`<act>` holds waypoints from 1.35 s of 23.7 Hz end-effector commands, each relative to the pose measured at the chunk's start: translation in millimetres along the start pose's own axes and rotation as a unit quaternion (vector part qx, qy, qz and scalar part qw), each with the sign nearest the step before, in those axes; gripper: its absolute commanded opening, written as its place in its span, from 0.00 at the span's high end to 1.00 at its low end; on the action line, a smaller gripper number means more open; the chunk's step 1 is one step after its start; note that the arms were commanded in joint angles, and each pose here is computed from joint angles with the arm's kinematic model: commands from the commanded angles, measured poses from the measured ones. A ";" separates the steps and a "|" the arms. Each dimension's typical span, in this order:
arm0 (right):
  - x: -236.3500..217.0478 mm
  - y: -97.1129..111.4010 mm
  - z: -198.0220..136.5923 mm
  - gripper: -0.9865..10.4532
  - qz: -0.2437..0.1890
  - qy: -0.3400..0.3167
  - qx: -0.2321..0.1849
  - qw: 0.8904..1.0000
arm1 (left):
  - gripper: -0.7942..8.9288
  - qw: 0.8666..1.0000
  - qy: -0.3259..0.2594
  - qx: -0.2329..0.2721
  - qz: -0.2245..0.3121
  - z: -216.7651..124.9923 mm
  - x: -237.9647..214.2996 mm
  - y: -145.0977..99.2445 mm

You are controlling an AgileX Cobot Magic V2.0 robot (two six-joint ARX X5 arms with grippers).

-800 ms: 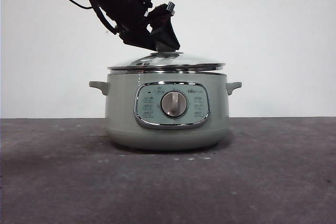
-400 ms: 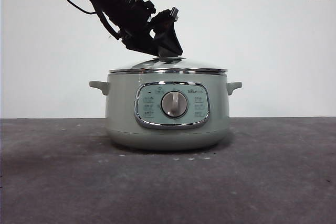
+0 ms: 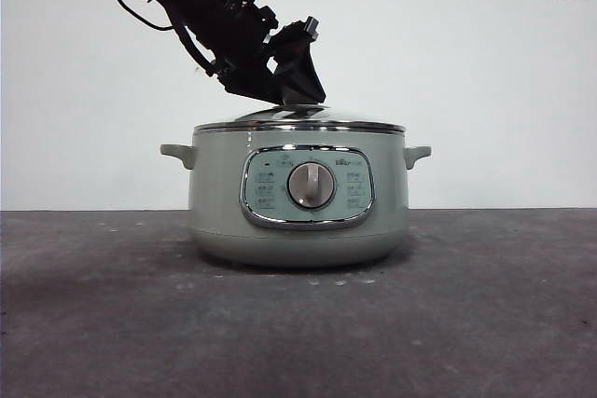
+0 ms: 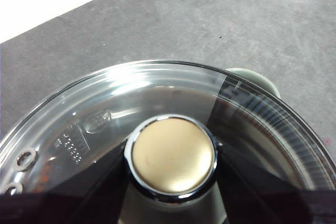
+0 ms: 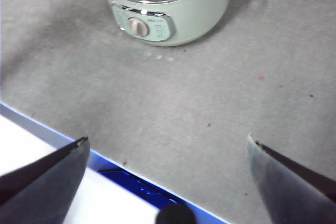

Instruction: Pick up the potato,open the lid,put the potato in the pot,close the lid

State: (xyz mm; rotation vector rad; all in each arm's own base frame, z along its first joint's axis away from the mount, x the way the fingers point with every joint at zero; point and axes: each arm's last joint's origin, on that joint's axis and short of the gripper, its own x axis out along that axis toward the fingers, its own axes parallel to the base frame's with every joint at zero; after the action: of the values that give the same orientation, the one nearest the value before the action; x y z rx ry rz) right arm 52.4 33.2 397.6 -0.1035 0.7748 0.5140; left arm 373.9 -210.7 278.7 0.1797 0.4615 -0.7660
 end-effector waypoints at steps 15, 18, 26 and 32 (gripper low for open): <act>2.0 -0.7 -3.4 0.48 -0.007 0.015 0.002 1.000 | 0.59 1.000 0.026 -0.007 -0.009 -7.6 6.6 -2.2; 2.0 -0.7 -3.4 0.48 -0.007 0.015 0.002 1.000 | 0.58 1.000 0.013 -0.003 -0.008 -0.2 -1.6 -3.2; 2.0 -0.8 -3.4 0.48 -0.009 0.015 0.002 1.000 | 0.47 1.000 -0.010 -0.002 0.001 17.2 -29.7 -2.7; 2.0 -0.8 -3.3 0.48 -0.009 0.014 0.002 1.000 | 0.47 1.000 0.020 -0.009 -0.004 35.5 -101.7 -19.7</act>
State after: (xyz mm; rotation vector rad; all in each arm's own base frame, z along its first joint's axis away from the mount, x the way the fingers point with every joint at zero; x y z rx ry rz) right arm 52.6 32.9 397.6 -0.1075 0.7727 0.5032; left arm 310.1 -174.2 355.5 0.1854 0.5102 -0.7647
